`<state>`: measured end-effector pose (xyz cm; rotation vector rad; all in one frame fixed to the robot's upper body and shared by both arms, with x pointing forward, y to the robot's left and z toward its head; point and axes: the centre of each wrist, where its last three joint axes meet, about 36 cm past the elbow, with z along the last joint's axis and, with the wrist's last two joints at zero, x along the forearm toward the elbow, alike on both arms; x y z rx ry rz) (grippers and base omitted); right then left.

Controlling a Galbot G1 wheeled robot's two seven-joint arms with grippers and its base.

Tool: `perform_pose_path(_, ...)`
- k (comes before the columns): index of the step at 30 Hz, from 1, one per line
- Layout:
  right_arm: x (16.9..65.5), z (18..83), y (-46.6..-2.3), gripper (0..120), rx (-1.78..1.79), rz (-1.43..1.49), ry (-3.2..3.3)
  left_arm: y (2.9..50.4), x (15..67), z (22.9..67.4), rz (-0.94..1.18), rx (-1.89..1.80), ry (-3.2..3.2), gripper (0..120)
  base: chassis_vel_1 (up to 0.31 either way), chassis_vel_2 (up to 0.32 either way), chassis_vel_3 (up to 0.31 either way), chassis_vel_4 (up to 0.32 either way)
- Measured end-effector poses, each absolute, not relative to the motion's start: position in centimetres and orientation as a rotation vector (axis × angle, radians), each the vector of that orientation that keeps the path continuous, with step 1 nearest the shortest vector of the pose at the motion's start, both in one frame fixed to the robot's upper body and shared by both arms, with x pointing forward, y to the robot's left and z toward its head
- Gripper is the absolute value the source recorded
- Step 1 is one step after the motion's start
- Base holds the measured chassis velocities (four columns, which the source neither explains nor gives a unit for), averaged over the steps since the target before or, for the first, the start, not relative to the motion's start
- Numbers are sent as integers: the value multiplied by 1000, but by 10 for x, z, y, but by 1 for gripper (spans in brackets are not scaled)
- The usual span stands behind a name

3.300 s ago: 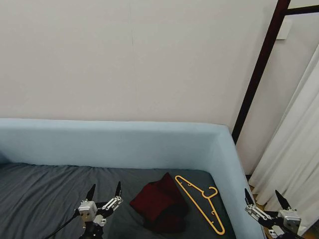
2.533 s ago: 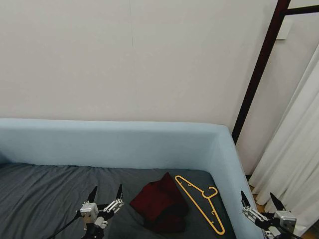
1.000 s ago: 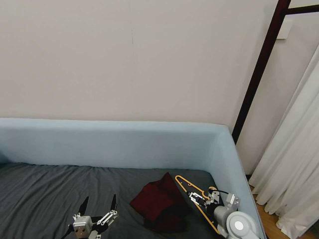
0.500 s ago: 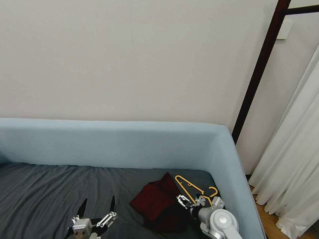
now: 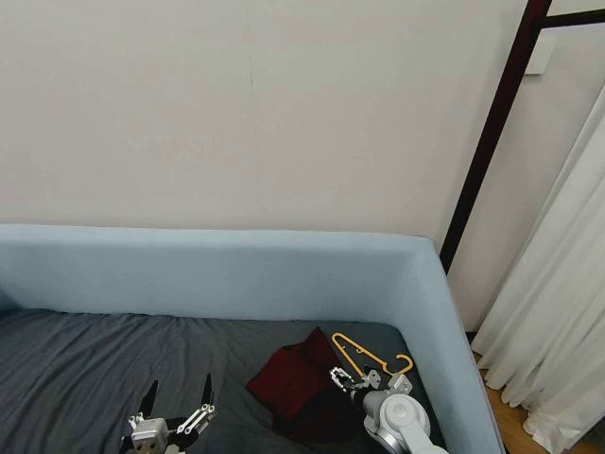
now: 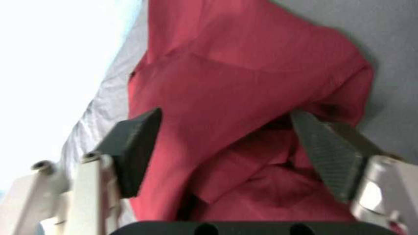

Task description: Pick up the clothes from the sofa and hang them on the clothes hanger.

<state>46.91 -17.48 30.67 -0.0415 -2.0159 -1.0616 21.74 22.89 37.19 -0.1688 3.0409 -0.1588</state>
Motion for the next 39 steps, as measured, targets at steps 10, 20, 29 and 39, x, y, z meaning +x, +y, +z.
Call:
perform_pose_path(10,467,297,-164,35,-65,-950,-2129,229,217,371,-157,-178,3044,100,0,0,0,0)
perform_pose_path(20,456,301,-154,0,31,-914,-2366,231,218,374,-147,-175,3034,100,0,0,0,0)
perform_pose_path(29,452,338,-157,0,359,-960,-2636,232,218,377,-145,-184,3021,100,0,0,0,0)
perform_pose_path(39,502,479,-185,0,826,-1027,-2868,238,220,376,-147,-217,3004,100,0,0,0,0)
